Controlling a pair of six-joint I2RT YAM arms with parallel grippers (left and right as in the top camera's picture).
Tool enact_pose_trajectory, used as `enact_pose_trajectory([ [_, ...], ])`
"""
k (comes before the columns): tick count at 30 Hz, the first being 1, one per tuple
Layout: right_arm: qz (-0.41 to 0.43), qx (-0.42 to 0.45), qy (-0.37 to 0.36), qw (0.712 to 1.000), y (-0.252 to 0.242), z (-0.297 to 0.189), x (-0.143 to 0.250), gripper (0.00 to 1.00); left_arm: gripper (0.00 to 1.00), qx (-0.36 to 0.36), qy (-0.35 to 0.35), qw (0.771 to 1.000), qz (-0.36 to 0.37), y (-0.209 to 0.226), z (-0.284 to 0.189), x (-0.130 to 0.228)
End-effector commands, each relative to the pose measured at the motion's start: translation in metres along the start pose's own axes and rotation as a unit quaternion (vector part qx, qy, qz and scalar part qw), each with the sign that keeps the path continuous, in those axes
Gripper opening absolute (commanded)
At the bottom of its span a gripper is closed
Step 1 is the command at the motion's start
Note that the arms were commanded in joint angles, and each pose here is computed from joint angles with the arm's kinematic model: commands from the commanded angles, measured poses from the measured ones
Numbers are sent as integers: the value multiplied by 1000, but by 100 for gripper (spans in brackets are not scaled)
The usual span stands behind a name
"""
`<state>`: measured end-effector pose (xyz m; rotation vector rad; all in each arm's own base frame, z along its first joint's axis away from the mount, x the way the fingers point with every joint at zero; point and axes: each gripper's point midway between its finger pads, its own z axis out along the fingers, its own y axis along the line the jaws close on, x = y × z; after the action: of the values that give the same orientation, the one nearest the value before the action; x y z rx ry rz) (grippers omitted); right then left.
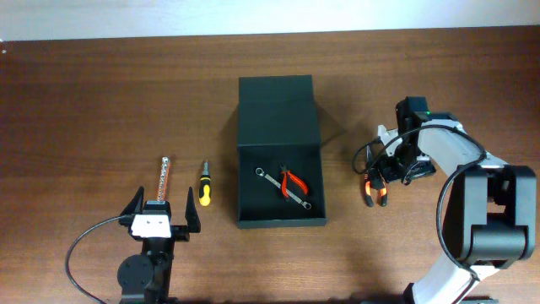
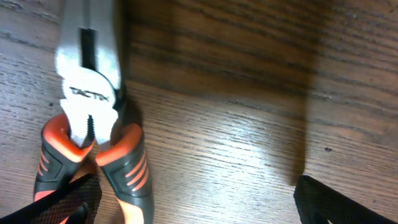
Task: Pack container
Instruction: 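Lower the right gripper and grasp the orange pliers' handles, then lift the orange pliers and carry them over the green box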
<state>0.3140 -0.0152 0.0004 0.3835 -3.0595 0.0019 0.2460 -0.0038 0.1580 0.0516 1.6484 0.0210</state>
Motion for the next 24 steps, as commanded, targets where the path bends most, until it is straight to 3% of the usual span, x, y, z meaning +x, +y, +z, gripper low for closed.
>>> enact_pose_trajectory([
  [1,-2,15,13,1000,-2,5,4,99,99,-3,1,1000,8,1,0,2],
  [18,3,-1,39,999,2,27,8,98,99,-3,1,1000,8,1,0,2],
  [20,4,-1,40,999,2,28,8,92,99,-3,1,1000,8,1,0,2],
  [21,4,-1,40,999,2,28,8,77,99,-3,1,1000,8,1,0,2],
  [24,5,-1,40,999,2,28,8,59,99,-3,1,1000,8,1,0,2],
])
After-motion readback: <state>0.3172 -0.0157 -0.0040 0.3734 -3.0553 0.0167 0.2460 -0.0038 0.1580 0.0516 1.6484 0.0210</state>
